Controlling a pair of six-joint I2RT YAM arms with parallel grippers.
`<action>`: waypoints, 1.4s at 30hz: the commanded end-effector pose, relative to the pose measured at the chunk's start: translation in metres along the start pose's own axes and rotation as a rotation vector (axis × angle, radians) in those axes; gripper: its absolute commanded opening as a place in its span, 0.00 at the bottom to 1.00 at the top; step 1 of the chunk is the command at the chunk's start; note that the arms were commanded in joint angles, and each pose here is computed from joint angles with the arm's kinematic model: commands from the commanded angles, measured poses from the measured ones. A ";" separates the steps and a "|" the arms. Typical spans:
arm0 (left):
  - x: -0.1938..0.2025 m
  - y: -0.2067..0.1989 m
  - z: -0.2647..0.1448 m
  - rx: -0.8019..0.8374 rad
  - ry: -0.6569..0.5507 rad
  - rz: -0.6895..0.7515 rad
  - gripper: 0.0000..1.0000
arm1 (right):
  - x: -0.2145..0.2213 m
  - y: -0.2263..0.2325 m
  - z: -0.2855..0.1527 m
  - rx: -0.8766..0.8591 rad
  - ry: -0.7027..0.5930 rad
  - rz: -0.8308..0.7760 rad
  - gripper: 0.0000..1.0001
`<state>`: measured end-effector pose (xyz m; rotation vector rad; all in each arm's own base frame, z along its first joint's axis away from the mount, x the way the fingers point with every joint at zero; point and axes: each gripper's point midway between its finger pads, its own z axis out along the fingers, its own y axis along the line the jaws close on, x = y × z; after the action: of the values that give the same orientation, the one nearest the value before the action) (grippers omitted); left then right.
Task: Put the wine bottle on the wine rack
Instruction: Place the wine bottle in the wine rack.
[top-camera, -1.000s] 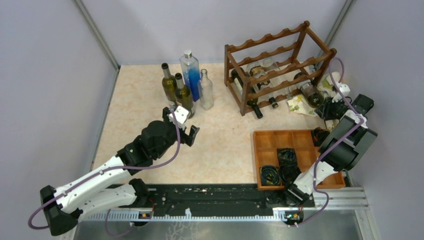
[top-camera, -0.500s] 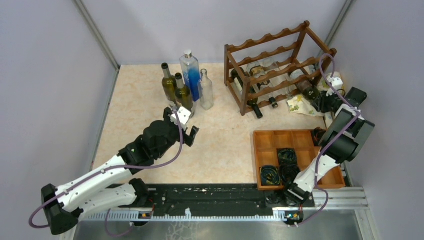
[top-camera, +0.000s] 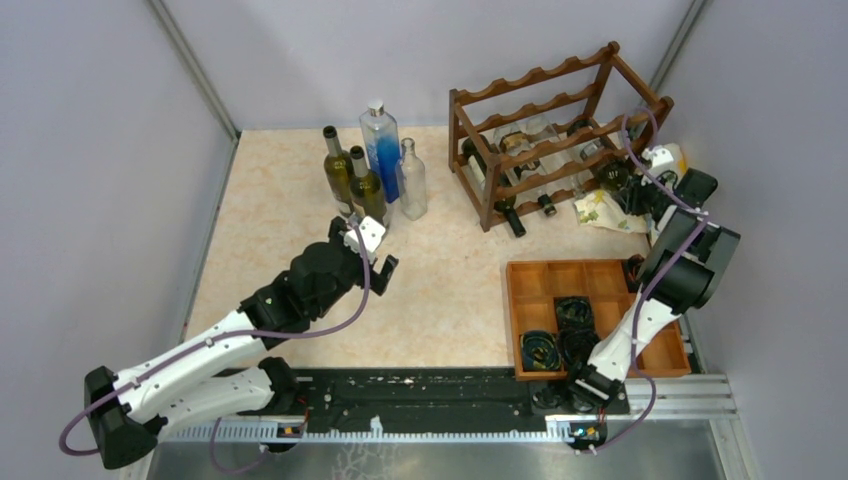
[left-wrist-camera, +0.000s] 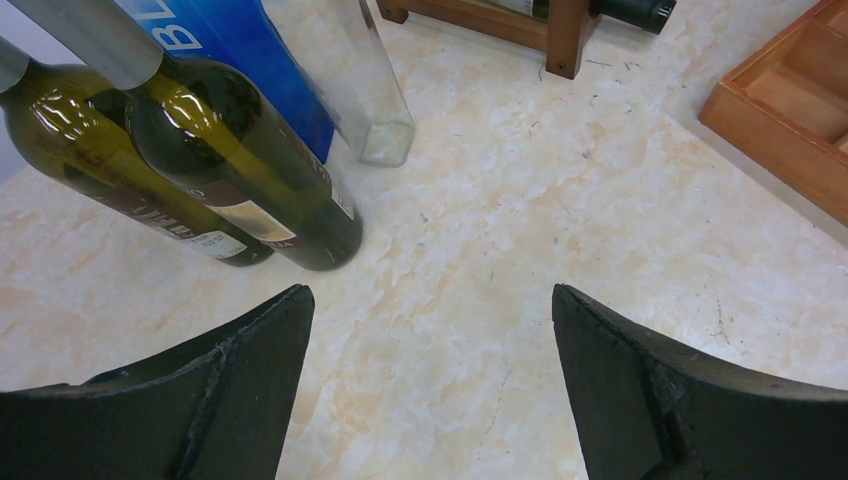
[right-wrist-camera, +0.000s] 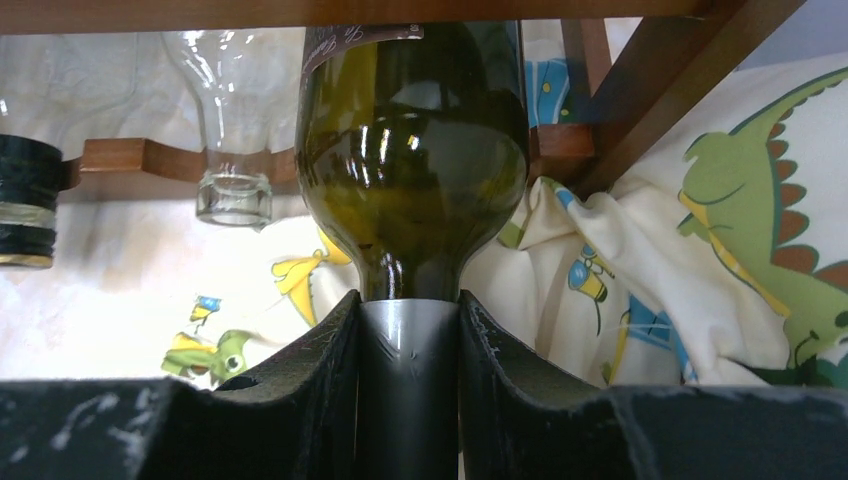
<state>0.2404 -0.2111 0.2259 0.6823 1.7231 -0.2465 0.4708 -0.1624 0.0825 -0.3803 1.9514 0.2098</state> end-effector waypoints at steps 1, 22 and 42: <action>0.000 0.002 0.004 -0.013 -0.010 0.018 0.95 | -0.057 -0.016 0.012 0.010 -0.157 -0.141 0.00; 0.011 0.005 0.013 -0.039 0.008 0.070 0.95 | -0.076 -0.017 0.036 0.043 -0.282 -0.218 0.00; 0.017 0.004 0.019 -0.044 0.025 0.089 0.96 | -0.077 -0.025 0.050 0.119 -0.251 -0.336 0.00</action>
<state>0.2523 -0.2140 0.2045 0.7457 1.7254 -0.1517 0.5260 -0.1519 0.0821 -0.4589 1.7961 0.0622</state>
